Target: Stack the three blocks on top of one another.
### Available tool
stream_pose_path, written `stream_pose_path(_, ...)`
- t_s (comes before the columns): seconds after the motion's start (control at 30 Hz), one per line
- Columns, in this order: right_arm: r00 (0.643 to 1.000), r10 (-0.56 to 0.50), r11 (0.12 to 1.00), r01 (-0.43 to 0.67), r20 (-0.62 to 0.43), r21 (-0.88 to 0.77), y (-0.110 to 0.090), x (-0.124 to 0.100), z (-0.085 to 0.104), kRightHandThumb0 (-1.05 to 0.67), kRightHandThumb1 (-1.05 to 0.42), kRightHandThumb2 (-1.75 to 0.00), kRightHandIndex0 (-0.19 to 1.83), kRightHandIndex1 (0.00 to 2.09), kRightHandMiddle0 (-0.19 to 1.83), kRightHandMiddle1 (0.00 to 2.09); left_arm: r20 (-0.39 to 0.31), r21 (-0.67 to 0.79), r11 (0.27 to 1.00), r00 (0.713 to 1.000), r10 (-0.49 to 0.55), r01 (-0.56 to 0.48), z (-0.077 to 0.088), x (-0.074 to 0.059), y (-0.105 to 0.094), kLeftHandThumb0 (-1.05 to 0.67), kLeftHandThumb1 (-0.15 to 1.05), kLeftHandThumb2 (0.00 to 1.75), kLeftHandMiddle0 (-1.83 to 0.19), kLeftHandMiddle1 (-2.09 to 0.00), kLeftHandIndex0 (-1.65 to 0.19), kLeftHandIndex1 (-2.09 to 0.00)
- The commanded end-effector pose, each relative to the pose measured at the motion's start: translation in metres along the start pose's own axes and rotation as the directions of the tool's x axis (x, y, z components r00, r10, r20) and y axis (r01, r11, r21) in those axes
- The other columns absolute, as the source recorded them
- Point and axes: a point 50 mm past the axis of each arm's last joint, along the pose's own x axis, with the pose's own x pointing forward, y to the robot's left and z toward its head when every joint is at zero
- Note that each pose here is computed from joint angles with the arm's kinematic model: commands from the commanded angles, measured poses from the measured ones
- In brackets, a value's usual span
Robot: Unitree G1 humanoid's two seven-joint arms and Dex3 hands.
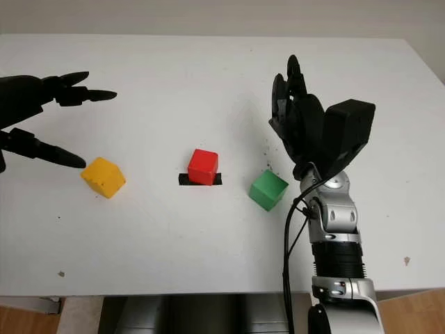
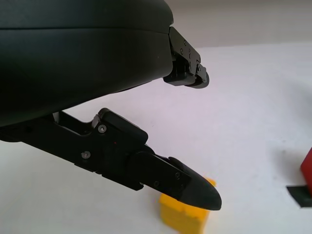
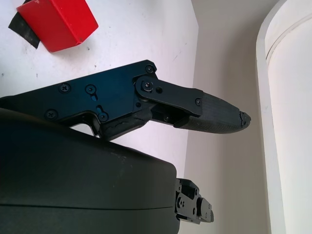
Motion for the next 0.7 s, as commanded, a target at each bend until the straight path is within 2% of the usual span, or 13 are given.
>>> stream_pose_path(0.0, 1.0, -0.001, 1.0, 0.001, 0.022, -0.02, -0.002, -0.001, 0.007, -0.72, -1.05, -0.71, -0.19, 0.0, -0.19, 0.0, -0.001, 0.049, 0.998, 1.0, -0.029, 0.029, 0.002, -0.003, -0.001, -0.71, 0.87, 0.05, 0.0, -0.06, -0.32, -0.08)
stream_pose_path(0.27, 1.0, -0.008, 1.0, 0.008, 0.023, -0.021, -0.002, 0.0, 0.007, -0.73, -1.05, -0.69, -0.19, 0.0, -0.19, 0.0, -0.02, 0.12, 0.987, 0.994, -0.11, 0.111, 0.002, -0.007, -0.02, -0.71, 0.89, 0.06, 0.07, -0.04, -0.26, -0.04)
stream_pose_path(0.47, 1.0, -0.012, 1.0, 0.013, 0.027, -0.018, -0.002, 0.002, 0.008, -0.72, -1.05, -0.69, -0.19, 0.0, -0.19, 0.0, -0.074, 0.135, 0.976, 0.984, -0.164, 0.173, 0.005, -0.002, -0.034, -0.69, 0.91, 0.06, 0.11, -0.04, -0.22, -0.04)
stream_pose_path(0.67, 1.0, -0.017, 0.999, 0.018, 0.026, -0.037, -0.004, 0.001, 0.009, -0.72, -1.05, -0.69, -0.19, 0.0, -0.19, 0.0, -0.069, 0.143, 0.971, 0.981, -0.183, 0.192, 0.003, 0.002, -0.05, -0.72, 0.92, 0.06, 0.14, -0.04, -0.21, -0.04)
